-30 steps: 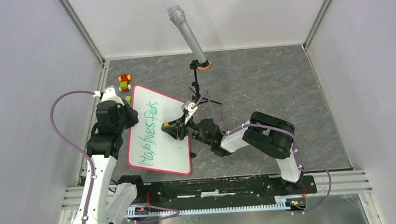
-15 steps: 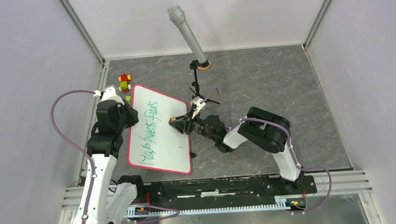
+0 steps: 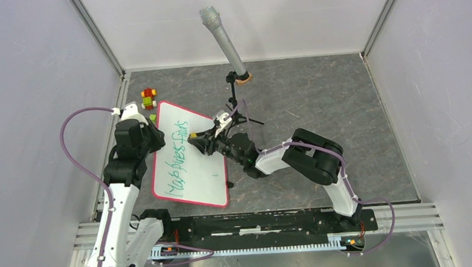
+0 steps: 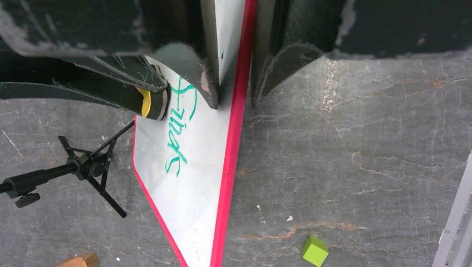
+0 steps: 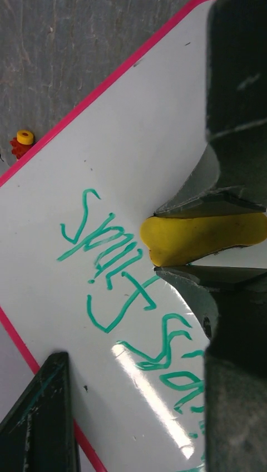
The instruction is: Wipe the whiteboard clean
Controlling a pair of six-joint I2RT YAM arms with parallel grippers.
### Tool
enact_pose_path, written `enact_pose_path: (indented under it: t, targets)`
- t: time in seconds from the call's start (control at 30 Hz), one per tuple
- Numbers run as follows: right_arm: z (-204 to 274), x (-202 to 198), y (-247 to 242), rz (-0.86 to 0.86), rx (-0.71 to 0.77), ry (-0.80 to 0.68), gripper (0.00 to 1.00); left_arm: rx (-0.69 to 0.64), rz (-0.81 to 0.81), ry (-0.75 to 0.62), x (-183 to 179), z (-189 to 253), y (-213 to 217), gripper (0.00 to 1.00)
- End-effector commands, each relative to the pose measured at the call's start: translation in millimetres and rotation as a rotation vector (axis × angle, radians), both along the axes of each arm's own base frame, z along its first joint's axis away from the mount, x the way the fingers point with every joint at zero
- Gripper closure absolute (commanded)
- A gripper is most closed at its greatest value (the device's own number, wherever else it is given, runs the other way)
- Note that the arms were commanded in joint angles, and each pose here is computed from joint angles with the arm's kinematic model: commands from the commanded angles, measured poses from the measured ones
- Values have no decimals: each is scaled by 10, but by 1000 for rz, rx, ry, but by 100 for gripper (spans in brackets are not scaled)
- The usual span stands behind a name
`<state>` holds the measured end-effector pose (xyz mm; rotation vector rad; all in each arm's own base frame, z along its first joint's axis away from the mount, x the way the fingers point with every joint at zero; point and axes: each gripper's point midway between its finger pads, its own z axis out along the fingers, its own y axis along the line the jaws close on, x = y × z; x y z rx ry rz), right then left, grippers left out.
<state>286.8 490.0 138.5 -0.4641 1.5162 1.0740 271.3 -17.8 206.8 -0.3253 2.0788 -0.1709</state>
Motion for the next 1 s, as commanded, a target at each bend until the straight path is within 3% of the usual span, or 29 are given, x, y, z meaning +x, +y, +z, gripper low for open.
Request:
enact_pose_path:
  t: [0.0,0.17,0.43,0.83,0.97]
  targets:
    - [-292,30,142,13,-62,41,84,-8,-71,82,-124,-191,-123,98]
    - [-675,162,-120,-44,-127,95,83,-8,-70,83,-122,-191,-121,98]
    - [-1075,-77,-550,-41,-162,180,83,-9,-71,72,-120,-175,-123,98]
    - [-405,-551,-20,144,-93,72,83,-7,-71,76,-114,-186,-123,98]
    - [-459,-865,-109,209,-81,110,83,-20,-90,84,-115,-197,-162,98]
